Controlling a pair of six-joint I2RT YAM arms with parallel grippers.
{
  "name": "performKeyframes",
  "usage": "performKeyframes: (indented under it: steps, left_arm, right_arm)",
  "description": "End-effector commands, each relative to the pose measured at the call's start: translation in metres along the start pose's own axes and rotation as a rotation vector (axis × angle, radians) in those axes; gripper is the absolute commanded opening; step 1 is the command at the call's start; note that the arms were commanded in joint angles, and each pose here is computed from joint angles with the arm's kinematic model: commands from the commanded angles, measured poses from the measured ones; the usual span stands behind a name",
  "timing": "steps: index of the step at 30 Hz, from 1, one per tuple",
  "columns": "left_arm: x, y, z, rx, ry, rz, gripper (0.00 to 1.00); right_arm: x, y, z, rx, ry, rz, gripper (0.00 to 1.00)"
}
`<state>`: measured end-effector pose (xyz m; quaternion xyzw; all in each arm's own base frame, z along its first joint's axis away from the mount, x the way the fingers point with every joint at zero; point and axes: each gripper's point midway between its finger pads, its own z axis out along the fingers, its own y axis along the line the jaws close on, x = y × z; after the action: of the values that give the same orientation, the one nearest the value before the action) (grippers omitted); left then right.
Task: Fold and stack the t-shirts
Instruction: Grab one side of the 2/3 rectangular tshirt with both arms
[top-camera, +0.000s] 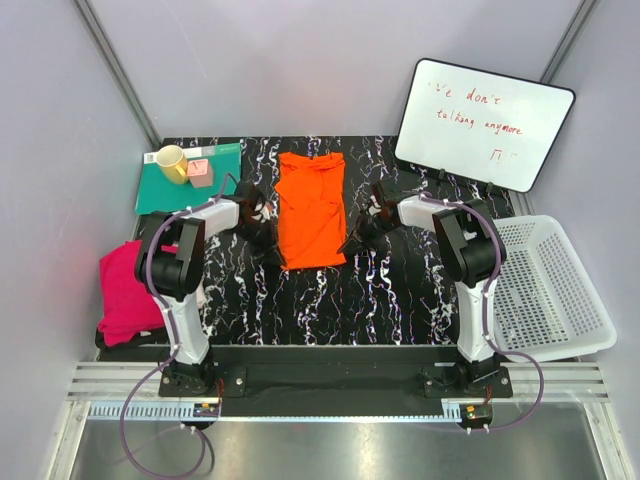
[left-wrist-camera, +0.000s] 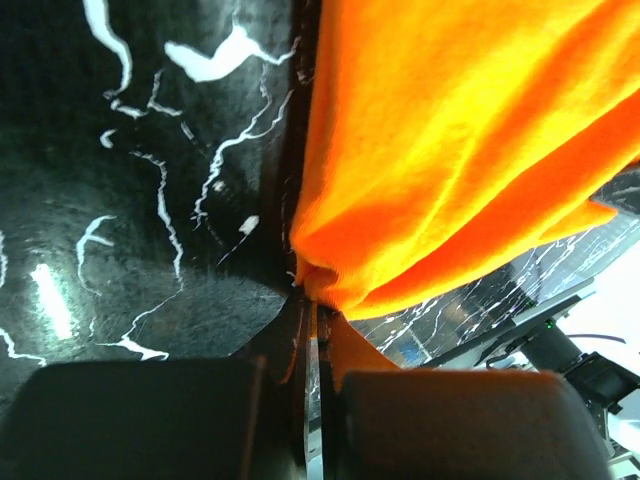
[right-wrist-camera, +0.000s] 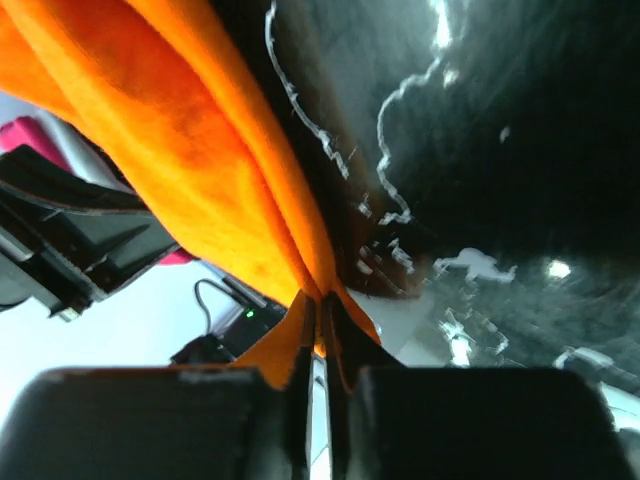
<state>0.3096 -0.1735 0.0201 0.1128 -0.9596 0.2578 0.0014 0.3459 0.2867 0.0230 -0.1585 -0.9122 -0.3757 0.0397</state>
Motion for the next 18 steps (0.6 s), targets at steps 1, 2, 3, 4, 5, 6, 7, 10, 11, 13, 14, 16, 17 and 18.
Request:
performKeyframes:
  steps: [1,2,3,4,5,6,7,10,11,13,14,16,17,18]
  left_arm:
    - [-0.015,-0.015,-0.004,0.038,-0.046,0.020,0.00]
    - [-0.014,-0.016,-0.006,0.041,-0.049,0.022,0.00]
    - [-0.011,-0.016,-0.007,0.041,-0.040,0.018,0.00]
    - [-0.006,-0.014,-0.007,0.040,-0.029,0.010,0.00]
    - [-0.002,-0.013,-0.007,0.042,-0.020,0.005,0.00]
    - [0.004,-0.014,-0.010,0.049,-0.014,0.004,0.00]
    - [0.012,-0.010,-0.008,0.043,0.004,-0.003,0.00]
    - [0.033,-0.005,-0.017,0.031,0.037,-0.005,0.00]
    - [0.039,-0.004,-0.019,0.029,0.048,-0.003,0.00]
    - [0.054,-0.007,-0.029,0.043,0.068,0.003,0.00]
    - [0.058,-0.011,-0.037,0.057,0.056,0.021,0.00]
    - [0.067,-0.016,-0.046,0.068,0.070,0.031,0.00]
    - [0.068,-0.021,-0.055,0.081,0.055,0.056,0.00]
    - [0.070,-0.029,-0.062,0.094,0.056,0.074,0.00]
  right_arm:
    - [0.020,0.015,-0.012,-0.008,0.091,0.024,0.00]
    - [0.023,0.013,-0.014,0.000,0.098,0.018,0.00]
    - [0.028,0.009,-0.016,0.010,0.109,0.024,0.00]
    - [0.034,0.007,-0.020,0.017,0.119,0.026,0.00]
    - [0.038,0.004,-0.021,0.023,0.129,0.021,0.00]
    - [0.044,-0.003,-0.021,0.034,0.145,0.029,0.00]
    - [0.049,-0.005,-0.023,0.036,0.154,0.027,0.00]
    - [0.061,-0.014,-0.027,0.042,0.177,0.025,0.00]
    - [0.065,-0.016,-0.028,0.041,0.185,0.022,0.00]
    - [0.074,-0.016,-0.032,0.027,0.217,0.023,0.00]
    - [0.076,-0.017,-0.034,0.027,0.221,0.015,0.00]
    - [0.082,-0.013,-0.041,0.016,0.227,0.002,0.00]
    - [0.083,-0.009,-0.044,0.008,0.226,-0.014,0.00]
    - [0.084,-0.002,-0.051,-0.008,0.220,-0.031,0.00]
